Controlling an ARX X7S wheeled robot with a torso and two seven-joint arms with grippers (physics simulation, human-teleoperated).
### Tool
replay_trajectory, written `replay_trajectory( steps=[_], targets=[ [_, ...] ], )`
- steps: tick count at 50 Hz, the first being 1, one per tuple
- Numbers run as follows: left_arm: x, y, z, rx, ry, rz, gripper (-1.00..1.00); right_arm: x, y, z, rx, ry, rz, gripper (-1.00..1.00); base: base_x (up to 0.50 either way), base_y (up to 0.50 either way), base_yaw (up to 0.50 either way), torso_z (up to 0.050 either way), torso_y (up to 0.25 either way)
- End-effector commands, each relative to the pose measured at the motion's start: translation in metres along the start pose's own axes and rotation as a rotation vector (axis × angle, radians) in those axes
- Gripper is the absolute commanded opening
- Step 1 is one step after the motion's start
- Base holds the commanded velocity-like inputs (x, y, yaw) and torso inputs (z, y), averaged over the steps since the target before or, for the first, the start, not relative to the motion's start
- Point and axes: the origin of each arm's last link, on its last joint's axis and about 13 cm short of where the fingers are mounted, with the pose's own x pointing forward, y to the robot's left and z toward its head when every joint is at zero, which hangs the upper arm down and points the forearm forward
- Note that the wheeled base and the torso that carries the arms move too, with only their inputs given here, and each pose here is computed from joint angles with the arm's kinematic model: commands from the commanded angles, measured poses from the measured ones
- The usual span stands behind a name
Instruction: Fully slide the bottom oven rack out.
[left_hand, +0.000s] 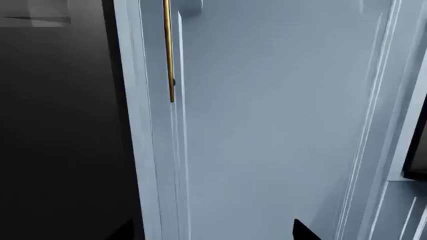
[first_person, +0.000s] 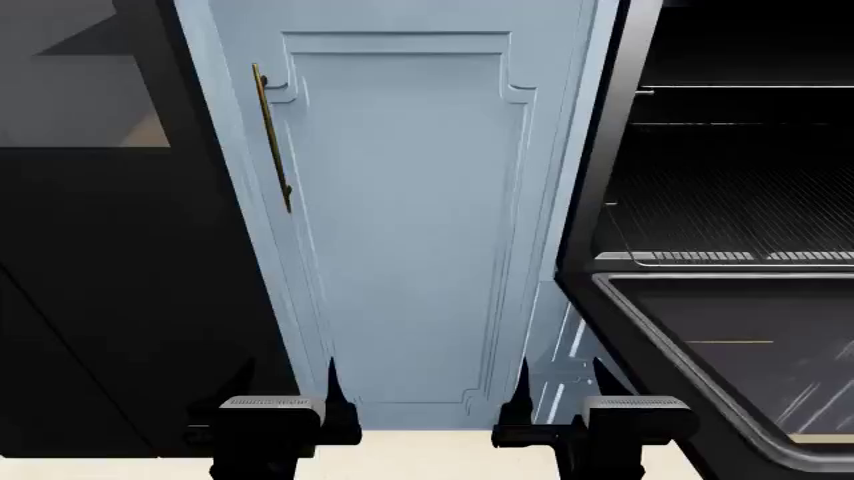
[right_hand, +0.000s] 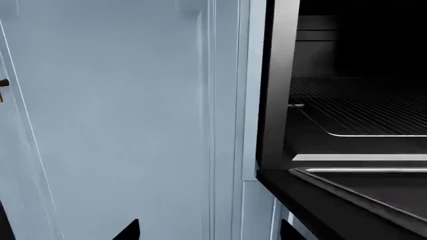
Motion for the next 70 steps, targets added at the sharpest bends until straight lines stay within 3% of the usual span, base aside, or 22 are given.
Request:
replay_trajectory(
  steps=[1, 18, 25, 37, 46, 49, 52, 55, 57, 59, 70],
  targets=[
    [0.0, 0.0, 0.0, 0.007, 0.002, 0.009, 1.0, 0.0, 0.001, 0.0, -0.005, 0.0, -0.002, 1.0, 0.0, 0.0, 0.0, 0.0, 0.0],
    [-0.003, -0.001, 0.0, 0.009, 0.008, 0.007, 1.0, 0.001, 0.004, 0.002, -0.029, 0.006, -0.006, 1.0, 0.0, 0.0, 0.0, 0.0, 0.0],
    [-0.005, -0.001, 0.015, -0.036, 0.048, 0.017, 1.0, -0.001, 0.019, 0.017, 0.009, -0.005, 0.071, 1.0, 0.0, 0.0, 0.0, 0.0, 0.0],
    [-0.003, 0.001, 0.104, -0.075, 0.07, -0.015, 1.0, -0.001, 0.032, 0.11, 0.035, -0.114, 0.156, 1.0, 0.0, 0.0, 0.0, 0.0, 0.0],
    [-0.01, 0.01, 0.193, -0.033, 0.035, -0.092, 1.0, -0.005, 0.018, 0.195, 0.017, -0.169, 0.178, 1.0, 0.0, 0.0, 0.0, 0.0, 0.0],
    [-0.001, 0.025, 0.215, -0.026, 0.029, 0.06, 1.0, -0.008, 0.012, 0.216, 0.013, -0.182, 0.182, 1.0, 0.0, 0.0, 0.0, 0.0, 0.0],
    [-0.006, 0.024, 0.241, -0.018, 0.003, 0.085, 1.0, -0.007, 0.004, 0.231, -0.003, -0.194, 0.182, 1.0, 0.0, 0.0, 0.0, 0.0, 0.0],
    [-0.027, 0.023, 0.26, -0.004, 0.001, -0.149, 1.0, -0.006, -0.009, 0.247, -0.016, -0.211, 0.051, 1.0, 0.0, 0.0, 0.0, 0.0, 0.0],
    [-0.031, 0.025, 0.27, 0.003, -0.006, -0.153, 1.0, -0.011, -0.01, 0.258, -0.03, -0.22, 0.048, 1.0, 0.0, 0.0, 0.0, 0.0, 0.0],
    [-0.036, 0.028, 0.277, 0.01, -0.007, -0.155, 1.0, -0.022, -0.009, 0.264, -0.055, -0.219, 0.166, 1.0, 0.0, 0.0, 0.0, 0.0, 0.0],
    [-0.051, 0.042, 0.309, 0.033, -0.039, -0.134, 1.0, -0.031, -0.019, 0.293, -0.107, -0.233, 0.137, 1.0, 0.0, 0.0, 0.0, 0.0, 0.0]
  ],
)
